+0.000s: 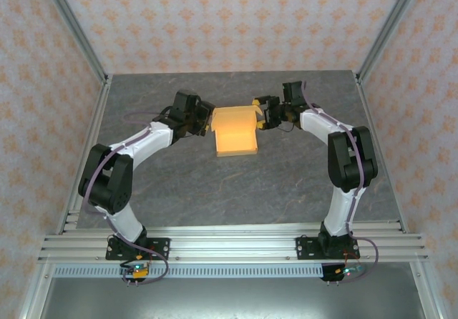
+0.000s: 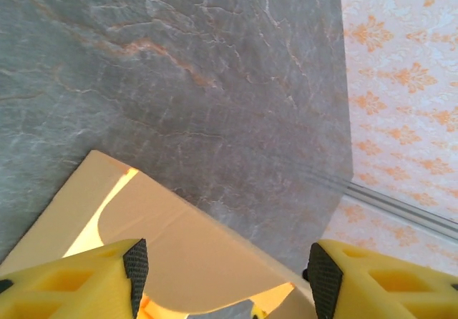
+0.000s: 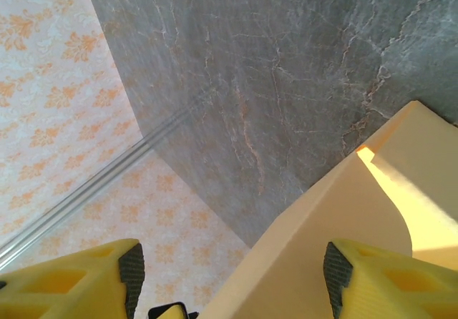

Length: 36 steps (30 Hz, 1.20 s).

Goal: Fold the paper box

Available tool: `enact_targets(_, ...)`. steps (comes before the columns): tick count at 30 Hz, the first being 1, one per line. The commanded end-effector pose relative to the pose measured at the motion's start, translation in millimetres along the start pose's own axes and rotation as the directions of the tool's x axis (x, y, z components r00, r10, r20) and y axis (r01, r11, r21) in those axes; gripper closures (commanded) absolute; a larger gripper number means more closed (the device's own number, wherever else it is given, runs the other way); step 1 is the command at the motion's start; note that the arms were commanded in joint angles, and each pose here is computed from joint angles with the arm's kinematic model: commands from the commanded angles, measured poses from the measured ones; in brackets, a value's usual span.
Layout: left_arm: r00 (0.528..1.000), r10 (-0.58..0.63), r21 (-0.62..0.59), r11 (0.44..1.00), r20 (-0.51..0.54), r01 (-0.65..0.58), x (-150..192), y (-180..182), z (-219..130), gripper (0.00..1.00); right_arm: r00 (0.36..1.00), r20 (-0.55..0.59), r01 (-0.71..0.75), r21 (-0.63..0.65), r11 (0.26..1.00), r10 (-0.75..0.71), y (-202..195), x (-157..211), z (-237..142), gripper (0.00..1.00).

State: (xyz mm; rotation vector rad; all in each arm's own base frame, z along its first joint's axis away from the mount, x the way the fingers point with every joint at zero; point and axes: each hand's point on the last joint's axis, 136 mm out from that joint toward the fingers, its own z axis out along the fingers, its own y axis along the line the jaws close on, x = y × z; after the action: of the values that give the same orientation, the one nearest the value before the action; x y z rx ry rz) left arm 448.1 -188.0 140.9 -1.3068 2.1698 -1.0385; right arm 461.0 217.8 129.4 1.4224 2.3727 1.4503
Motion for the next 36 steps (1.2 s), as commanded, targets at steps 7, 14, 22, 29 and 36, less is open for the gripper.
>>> enact_targets(7, 0.998, -0.020, 0.053, 0.998, -0.053, 0.022, 16.8, -17.2, 14.7, 0.40, 0.999, -0.038, -0.039, 0.000, 0.999, 0.039, -6.8, 15.5, 7.9, 0.32)
enact_targets(14, 1.000, -0.015, 0.050, 0.999, -0.003, 0.016, -7.3, -7.8, 11.3, 0.15, 0.998, -0.042, -0.054, 0.021, 0.998, 0.055, -18.8, 13.2, 11.1, 0.31)
enact_targets(22, 0.977, 0.146, 0.034, 0.988, 0.158, -0.153, -56.2, -26.4, -22.0, 0.00, 0.997, -0.061, -0.046, 0.002, 0.999, 0.046, -6.7, 19.0, 8.3, 0.28)
enact_targets(29, 0.981, 0.159, -0.008, 0.987, 0.108, -0.159, -67.0, -23.5, -0.3, 0.03, 0.997, -0.065, -0.044, 0.009, 0.999, 0.044, -4.8, 19.8, 8.5, 0.27)
enact_targets(36, 0.993, 0.118, 0.094, 0.989, -0.011, -0.117, -43.7, -43.0, 22.5, 0.14, 0.997, -0.060, -0.045, -0.004, 0.999, 0.045, 1.6, 21.0, 6.4, 0.27)
